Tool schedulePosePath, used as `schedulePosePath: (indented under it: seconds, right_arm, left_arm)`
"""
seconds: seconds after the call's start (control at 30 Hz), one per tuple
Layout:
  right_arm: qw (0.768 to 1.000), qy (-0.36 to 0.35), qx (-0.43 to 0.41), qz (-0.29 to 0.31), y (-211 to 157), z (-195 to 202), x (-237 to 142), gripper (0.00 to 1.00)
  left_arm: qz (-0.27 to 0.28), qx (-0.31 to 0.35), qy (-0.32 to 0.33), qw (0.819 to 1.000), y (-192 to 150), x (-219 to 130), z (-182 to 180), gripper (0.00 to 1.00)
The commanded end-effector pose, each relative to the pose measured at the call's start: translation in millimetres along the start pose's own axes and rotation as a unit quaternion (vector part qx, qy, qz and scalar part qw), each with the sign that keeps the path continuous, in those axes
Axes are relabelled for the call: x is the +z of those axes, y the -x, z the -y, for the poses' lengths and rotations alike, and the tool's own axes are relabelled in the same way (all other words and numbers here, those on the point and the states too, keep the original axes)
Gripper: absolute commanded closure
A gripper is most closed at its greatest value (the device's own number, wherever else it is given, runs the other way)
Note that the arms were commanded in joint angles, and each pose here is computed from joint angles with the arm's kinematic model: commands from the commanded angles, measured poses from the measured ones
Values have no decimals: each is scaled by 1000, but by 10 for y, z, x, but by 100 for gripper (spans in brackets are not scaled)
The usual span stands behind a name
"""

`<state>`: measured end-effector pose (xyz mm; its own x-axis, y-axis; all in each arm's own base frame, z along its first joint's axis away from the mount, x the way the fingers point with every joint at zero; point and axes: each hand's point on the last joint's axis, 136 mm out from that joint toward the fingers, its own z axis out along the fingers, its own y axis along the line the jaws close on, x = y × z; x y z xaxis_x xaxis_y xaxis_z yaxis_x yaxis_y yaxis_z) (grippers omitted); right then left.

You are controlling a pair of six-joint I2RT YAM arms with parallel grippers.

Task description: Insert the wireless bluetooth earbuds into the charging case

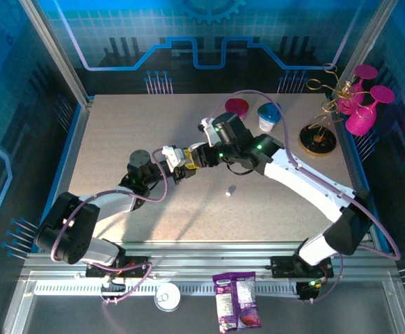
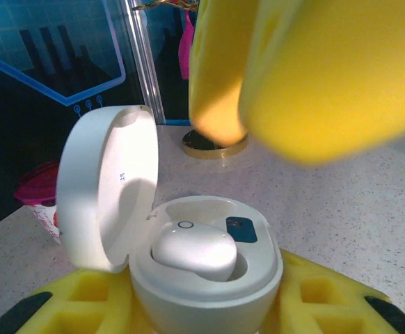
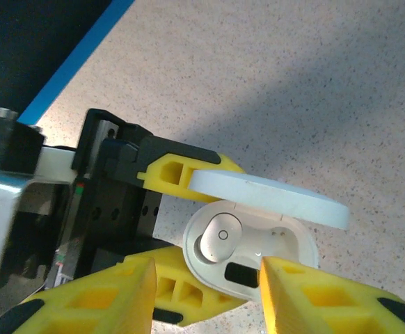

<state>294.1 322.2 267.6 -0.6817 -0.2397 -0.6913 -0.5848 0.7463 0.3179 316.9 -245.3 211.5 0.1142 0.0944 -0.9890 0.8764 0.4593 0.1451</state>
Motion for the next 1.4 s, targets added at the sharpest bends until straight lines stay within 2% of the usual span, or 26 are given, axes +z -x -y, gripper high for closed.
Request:
schedulePosePath:
  seconds: [0.0,0.13,0.33,0.43,0.57,0.63,0.83,0.93,1.13,1.37]
  right_arm:
    - [999,-1,0,34,112,46,-149,56]
    - [998,-18,24,57,66,262,-286,53]
    - [990,-57,111,65,-287,811,-459,51]
    - [985,-79,146,38,-576,1043,-412,51]
    - [976,-107,186,-30,-1009,1238,-222,51]
    - [971,-109,204,-62,-1204,1271,-94,51]
    - [963,-97,232,-100,-1541,1276,254,52]
    - [956,-97,241,-140,-1816,1290,422,54]
    - [948,-84,250,-180,-2000,1204,604,55]
    - [941,-68,266,-199,-2145,1094,727,55]
  left_arm:
    - [20,13,-3,1000,140,37,-15,76]
    - [25,19,0,999,153,19,-13,76]
    - [41,26,-6,999,154,-35,41,75]
    - [47,27,-10,998,161,-51,65,75]
    - [59,31,-16,998,207,-70,96,76]
    - [58,34,-17,998,212,-79,107,76]
    - [53,43,-16,998,198,-115,138,76]
    - [48,43,-18,998,190,-117,147,76]
    - [46,47,-16,998,203,-124,141,76]
    - [46,44,-17,998,199,-123,148,76]
